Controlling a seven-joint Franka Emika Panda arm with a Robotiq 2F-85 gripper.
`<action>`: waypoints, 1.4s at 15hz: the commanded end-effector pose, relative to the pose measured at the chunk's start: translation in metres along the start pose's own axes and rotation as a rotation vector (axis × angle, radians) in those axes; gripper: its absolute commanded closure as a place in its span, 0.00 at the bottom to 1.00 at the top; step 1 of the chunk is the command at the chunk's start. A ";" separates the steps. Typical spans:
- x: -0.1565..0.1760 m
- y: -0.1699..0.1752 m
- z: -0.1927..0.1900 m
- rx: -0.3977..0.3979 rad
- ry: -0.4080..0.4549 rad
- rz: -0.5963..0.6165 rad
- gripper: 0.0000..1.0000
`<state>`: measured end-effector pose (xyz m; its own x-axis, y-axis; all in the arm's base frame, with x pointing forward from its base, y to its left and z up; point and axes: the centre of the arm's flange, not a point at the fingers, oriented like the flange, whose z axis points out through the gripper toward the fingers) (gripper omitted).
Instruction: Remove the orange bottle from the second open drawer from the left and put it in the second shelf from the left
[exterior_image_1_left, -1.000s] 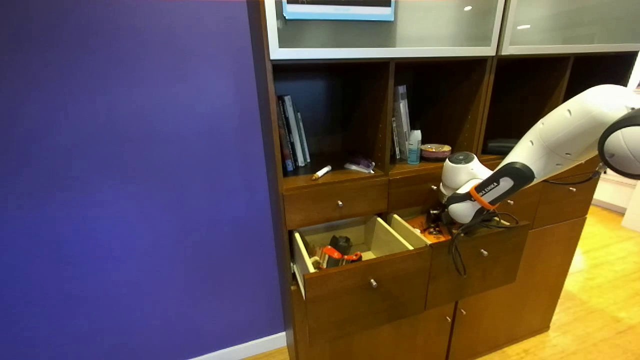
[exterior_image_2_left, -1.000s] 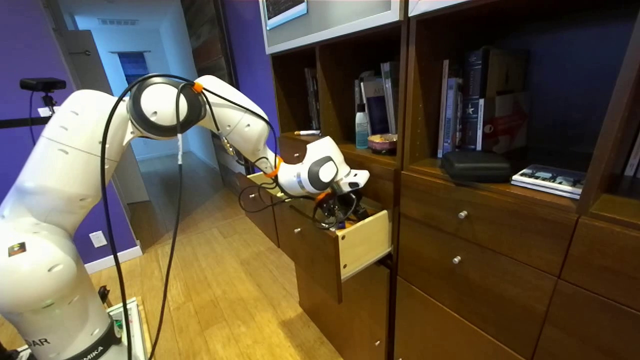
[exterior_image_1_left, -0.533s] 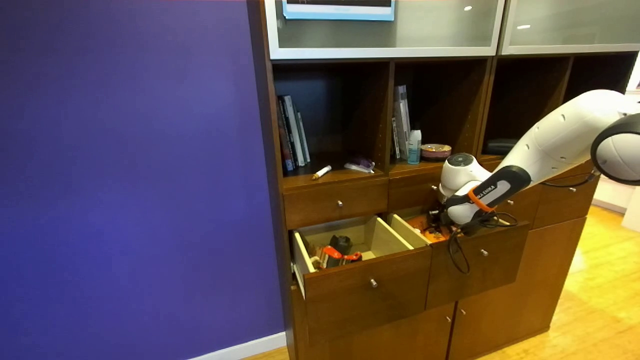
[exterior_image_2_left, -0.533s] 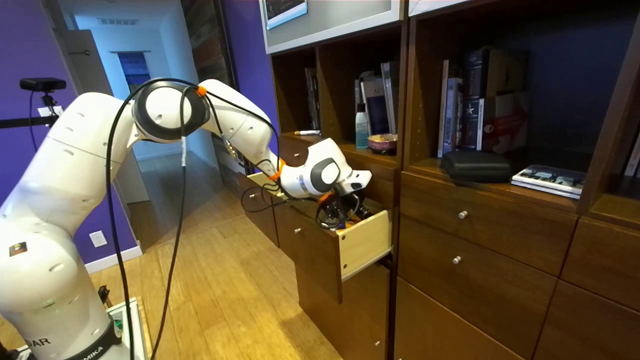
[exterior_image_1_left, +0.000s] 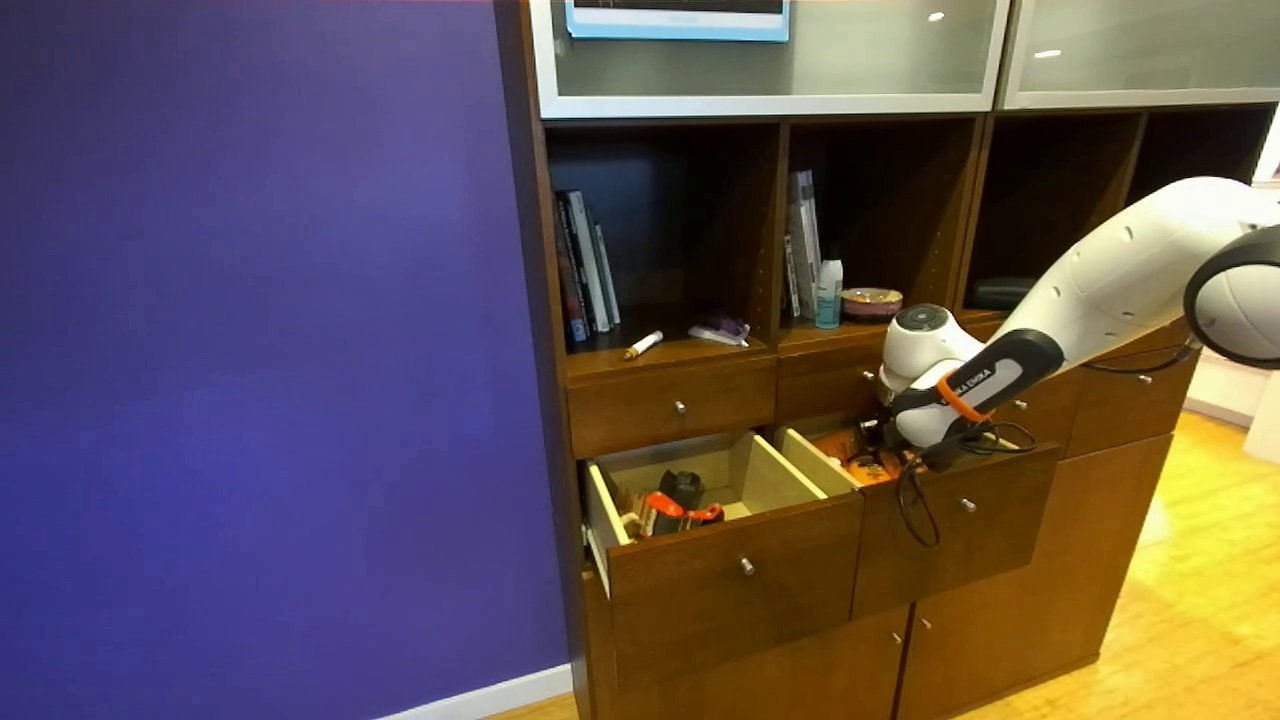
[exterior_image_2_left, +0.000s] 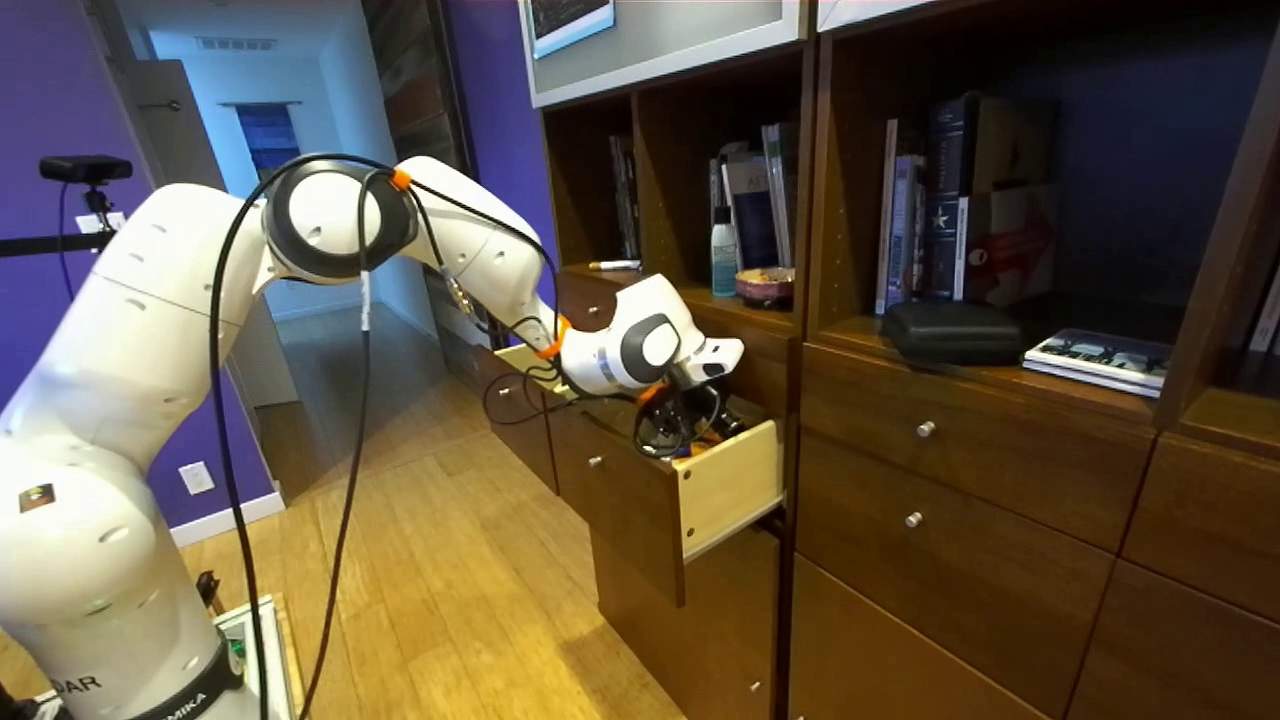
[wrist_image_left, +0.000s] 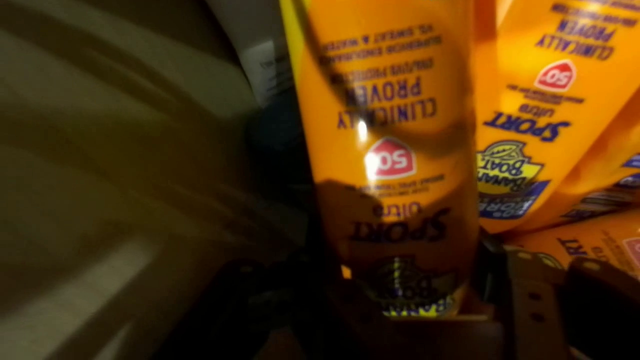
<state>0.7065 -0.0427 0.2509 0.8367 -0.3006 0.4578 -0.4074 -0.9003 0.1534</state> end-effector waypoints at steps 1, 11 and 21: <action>-0.008 0.006 -0.028 0.063 -0.003 -0.066 0.61; -0.029 0.002 -0.078 0.177 -0.034 -0.459 0.61; -0.044 0.006 -0.106 0.189 -0.073 -0.779 0.61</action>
<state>0.6468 0.0074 0.3067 0.8905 0.3801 0.2500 0.3217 -0.9146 0.2449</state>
